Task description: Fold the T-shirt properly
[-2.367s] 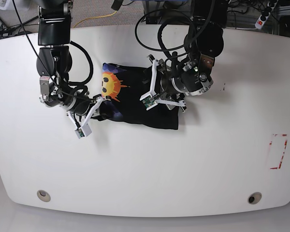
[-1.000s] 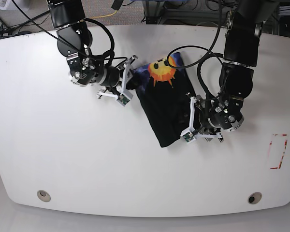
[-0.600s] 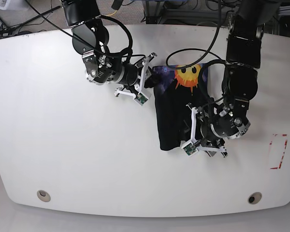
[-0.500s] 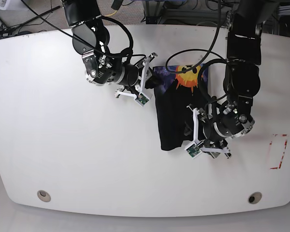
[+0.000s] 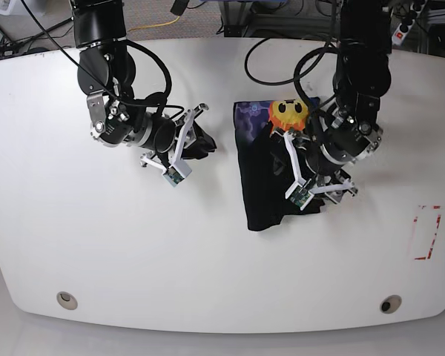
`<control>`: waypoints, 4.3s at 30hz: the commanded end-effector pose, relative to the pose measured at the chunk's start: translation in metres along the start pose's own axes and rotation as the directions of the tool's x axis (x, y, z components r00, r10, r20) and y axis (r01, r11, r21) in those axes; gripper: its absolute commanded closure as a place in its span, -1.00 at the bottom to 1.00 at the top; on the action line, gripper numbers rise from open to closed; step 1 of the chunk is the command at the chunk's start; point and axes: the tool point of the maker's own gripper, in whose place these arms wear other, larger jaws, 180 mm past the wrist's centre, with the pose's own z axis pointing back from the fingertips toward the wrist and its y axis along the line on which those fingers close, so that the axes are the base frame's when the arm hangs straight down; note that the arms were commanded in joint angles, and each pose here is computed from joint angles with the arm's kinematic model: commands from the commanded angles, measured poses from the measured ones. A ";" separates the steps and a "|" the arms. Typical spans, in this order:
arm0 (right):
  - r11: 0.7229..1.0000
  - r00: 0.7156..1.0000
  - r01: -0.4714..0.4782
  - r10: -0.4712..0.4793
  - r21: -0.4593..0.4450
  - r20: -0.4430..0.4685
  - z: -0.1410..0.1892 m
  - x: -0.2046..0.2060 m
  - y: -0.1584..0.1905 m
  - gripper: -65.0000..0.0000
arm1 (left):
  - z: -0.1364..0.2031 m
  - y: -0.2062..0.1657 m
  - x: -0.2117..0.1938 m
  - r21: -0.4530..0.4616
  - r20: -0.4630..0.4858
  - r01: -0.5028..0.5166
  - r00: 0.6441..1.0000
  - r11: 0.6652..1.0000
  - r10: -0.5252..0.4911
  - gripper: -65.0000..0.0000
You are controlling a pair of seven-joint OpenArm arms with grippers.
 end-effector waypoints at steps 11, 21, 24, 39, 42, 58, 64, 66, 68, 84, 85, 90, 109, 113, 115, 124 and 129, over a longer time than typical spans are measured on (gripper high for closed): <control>0.997 0.997 0.054 -0.051 -0.056 0.064 0.015 0.010 -0.031 0.61 | -0.032 -0.046 -0.043 -0.022 -0.063 -0.272 0.961 0.962 0.270 -0.54; 0.990 0.992 0.088 -0.078 -0.109 0.100 0.029 0.014 -0.050 0.61 | -0.036 0.014 -0.119 0.127 -0.174 -0.375 0.903 0.918 0.393 -0.54; 0.986 0.992 0.104 -0.093 -0.134 0.089 0.035 0.011 -0.059 0.61 | -0.021 0.042 -0.150 0.139 -0.249 -0.293 0.914 0.946 0.320 -0.53; 0.975 0.994 0.050 -0.029 -0.216 0.103 0.065 0.021 -0.077 0.62 | 0.106 0.201 -0.276 0.306 -0.522 -0.080 0.819 0.949 0.238 -0.53; 0.974 0.994 0.049 -0.026 -0.219 0.104 0.066 0.022 -0.078 0.62 | 0.114 0.207 -0.300 0.300 -0.531 -0.114 0.805 0.947 0.265 -0.53; 0.973 0.997 0.038 -0.021 -0.229 0.075 0.071 0.010 -0.078 0.62 | 0.169 0.207 -0.372 0.393 -0.512 -0.275 0.727 0.878 0.457 -0.41; 0.972 0.996 0.012 0.009 -0.234 0.092 0.075 0.019 -0.074 0.62 | 0.188 0.237 -0.343 0.475 -0.414 -0.254 0.780 0.842 0.469 -0.41; 0.972 0.995 0.010 0.012 -0.235 0.094 0.075 0.019 -0.073 0.62 | 0.186 0.239 -0.319 0.488 -0.385 -0.222 0.813 0.844 0.437 -0.41; 0.971 0.994 0.009 0.018 -0.240 0.108 0.076 0.023 -0.075 0.62 | 0.185 0.241 -0.297 0.496 -0.362 -0.185 0.844 0.849 0.396 -0.41; 0.879 0.908 -0.102 0.273 -0.465 0.317 0.085 0.005 -0.088 0.62 | 0.093 0.149 -0.126 0.427 0.207 -0.201 0.971 0.882 0.121 -0.27; 0.878 0.905 -0.087 0.266 -0.470 0.331 0.088 -0.004 -0.088 0.62 | 0.089 0.137 -0.123 0.414 0.215 -0.191 0.971 0.890 0.108 -0.25; 0.866 0.912 0.009 0.198 -0.500 0.359 0.104 -0.044 -0.086 0.62 | 0.088 0.090 -0.112 0.396 0.230 -0.175 0.969 0.901 0.087 -0.24; 0.827 0.949 0.277 -0.155 -0.490 0.274 0.177 -0.177 -0.002 0.62 | 0.150 -0.058 -0.214 0.328 0.024 -0.411 0.904 0.851 0.427 -0.24; 0.825 0.952 0.300 -0.230 -0.479 0.200 0.189 -0.207 0.027 0.62 | 0.169 -0.083 -0.236 0.322 -0.052 -0.427 0.883 0.845 0.466 -0.24; 0.822 0.946 0.323 -0.271 -0.468 0.177 0.190 -0.218 0.042 0.62 | 0.176 -0.092 -0.244 0.315 -0.089 -0.429 0.875 0.846 0.477 -0.24; 0.794 0.874 0.460 -0.485 -0.398 0.044 0.176 -0.286 0.112 0.62 | 0.186 -0.153 -0.307 0.214 -0.294 -0.471 0.805 0.856 0.516 -0.24; 0.773 0.836 0.513 -0.549 -0.374 0.010 0.151 -0.316 0.118 0.62 | 0.163 -0.169 -0.344 0.207 -0.351 -0.520 0.751 0.829 0.559 -0.24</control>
